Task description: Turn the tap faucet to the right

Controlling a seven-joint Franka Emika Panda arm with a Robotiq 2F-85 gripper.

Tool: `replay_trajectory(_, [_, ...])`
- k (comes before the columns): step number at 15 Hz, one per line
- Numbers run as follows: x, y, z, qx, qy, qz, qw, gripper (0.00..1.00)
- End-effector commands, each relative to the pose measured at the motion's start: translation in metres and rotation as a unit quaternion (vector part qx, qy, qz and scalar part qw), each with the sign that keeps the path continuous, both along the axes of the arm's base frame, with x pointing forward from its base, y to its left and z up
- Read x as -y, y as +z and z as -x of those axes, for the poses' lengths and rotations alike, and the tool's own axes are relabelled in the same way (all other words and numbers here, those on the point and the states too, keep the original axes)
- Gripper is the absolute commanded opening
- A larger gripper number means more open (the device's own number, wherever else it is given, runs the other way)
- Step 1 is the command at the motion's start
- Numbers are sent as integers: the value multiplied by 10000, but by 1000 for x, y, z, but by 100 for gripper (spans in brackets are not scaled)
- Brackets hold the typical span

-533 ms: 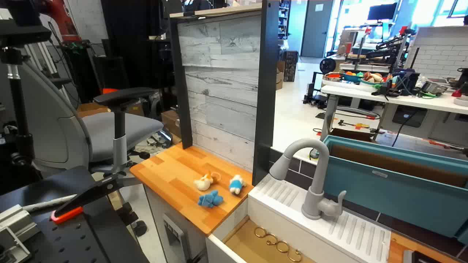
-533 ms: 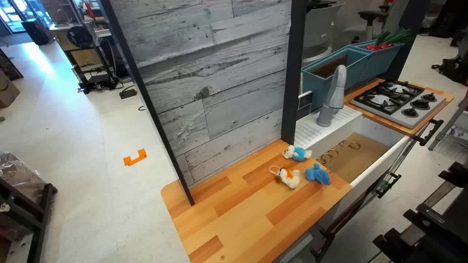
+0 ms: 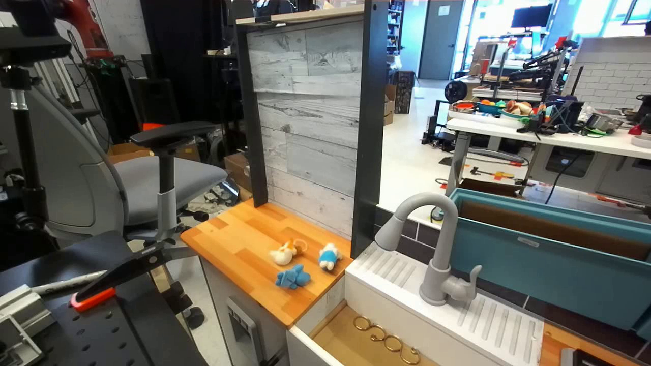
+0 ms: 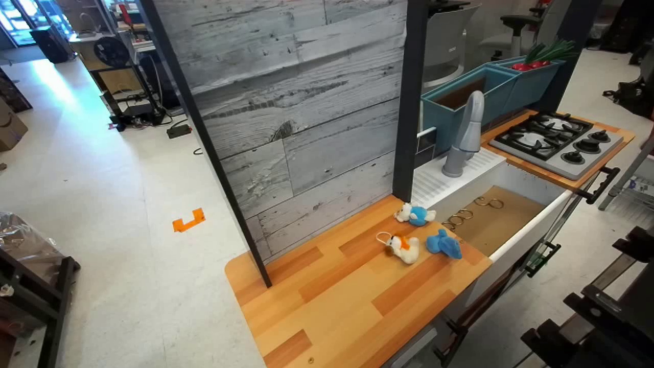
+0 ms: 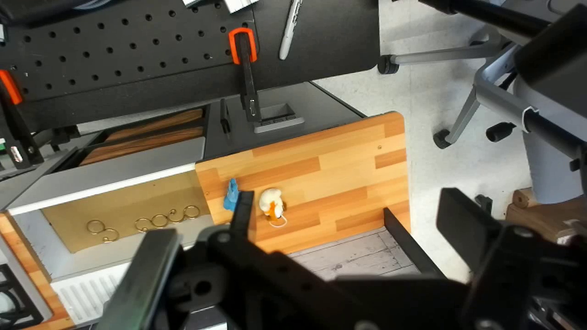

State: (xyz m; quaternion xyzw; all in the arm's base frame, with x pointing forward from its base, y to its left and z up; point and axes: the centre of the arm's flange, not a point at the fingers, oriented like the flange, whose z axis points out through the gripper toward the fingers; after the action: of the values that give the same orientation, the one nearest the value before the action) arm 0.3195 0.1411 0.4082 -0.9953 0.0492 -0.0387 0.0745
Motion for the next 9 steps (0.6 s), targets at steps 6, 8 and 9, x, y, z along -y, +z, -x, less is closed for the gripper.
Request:
replay_trajectory(6, [6,-5,-9,16,-19,19,10000,100])
replay_trajectory(8, [14,-12,-21,105,-93,24,9999,100])
replay_trajectory(9, [19,-14,-27,157,-141,22,9998,100])
